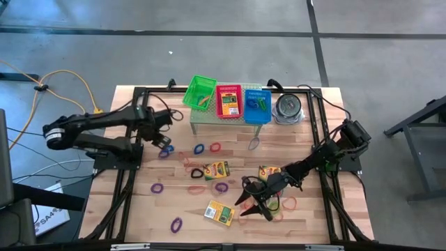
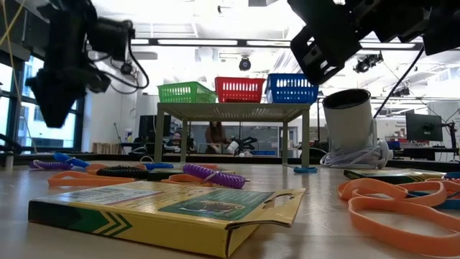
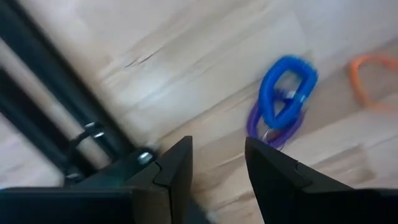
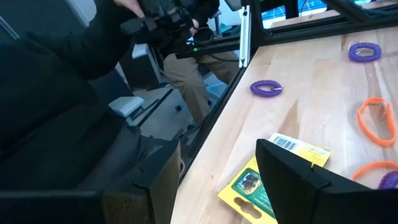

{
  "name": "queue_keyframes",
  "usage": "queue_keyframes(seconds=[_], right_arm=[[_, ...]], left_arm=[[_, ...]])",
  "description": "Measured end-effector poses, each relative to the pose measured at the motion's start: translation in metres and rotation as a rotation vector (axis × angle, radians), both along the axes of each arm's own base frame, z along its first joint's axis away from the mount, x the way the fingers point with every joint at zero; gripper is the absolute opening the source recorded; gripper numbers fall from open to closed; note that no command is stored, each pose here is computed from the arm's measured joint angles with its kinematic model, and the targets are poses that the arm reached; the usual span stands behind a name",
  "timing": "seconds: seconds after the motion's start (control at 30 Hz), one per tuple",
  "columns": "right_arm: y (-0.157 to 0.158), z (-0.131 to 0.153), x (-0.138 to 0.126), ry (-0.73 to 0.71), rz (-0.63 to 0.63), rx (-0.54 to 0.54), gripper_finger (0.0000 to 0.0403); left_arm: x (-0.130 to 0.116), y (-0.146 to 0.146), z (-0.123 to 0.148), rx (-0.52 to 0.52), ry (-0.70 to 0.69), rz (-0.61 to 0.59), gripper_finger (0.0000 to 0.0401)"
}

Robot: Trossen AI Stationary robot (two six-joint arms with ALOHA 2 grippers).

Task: Pick & Place Office Desk Supplies
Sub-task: Put the left blue spring keychain into the blue bin on the shelf

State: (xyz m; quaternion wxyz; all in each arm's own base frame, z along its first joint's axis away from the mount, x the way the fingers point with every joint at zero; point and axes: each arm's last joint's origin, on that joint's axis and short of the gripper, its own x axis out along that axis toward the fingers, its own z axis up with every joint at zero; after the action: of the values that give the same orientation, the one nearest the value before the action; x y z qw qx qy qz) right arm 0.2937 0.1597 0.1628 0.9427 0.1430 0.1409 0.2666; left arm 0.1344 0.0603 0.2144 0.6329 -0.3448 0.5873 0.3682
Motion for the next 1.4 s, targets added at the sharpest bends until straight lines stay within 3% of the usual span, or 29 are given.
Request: queue_keyframes(seconds=[0.3,0.6,0.97,1.4], right_arm=[[-0.003,0.000,0.001,-0.001,-0.012,-0.006,0.0199],[-0.003,-0.001,0.001,0.004,-0.010,-0.007,0.0199],[-0.003,-0.001,0.001,0.006,-0.018,-0.007,0.0199],[-0.004,-0.003,0.002,0.024,-0.026,-0.021,0.0199]], left_arm=[[-0.003,0.021,-0.021,-0.018,-0.114,0.152,0.0140],[0.004,0.022,-0.030,0.030,-0.196,0.071,0.0140],[0.007,0.009,-0.045,0.009,-0.202,0.124,0.0140],[0.005,0.007,-0.060,0.010,-0.231,0.096,0.0140]])
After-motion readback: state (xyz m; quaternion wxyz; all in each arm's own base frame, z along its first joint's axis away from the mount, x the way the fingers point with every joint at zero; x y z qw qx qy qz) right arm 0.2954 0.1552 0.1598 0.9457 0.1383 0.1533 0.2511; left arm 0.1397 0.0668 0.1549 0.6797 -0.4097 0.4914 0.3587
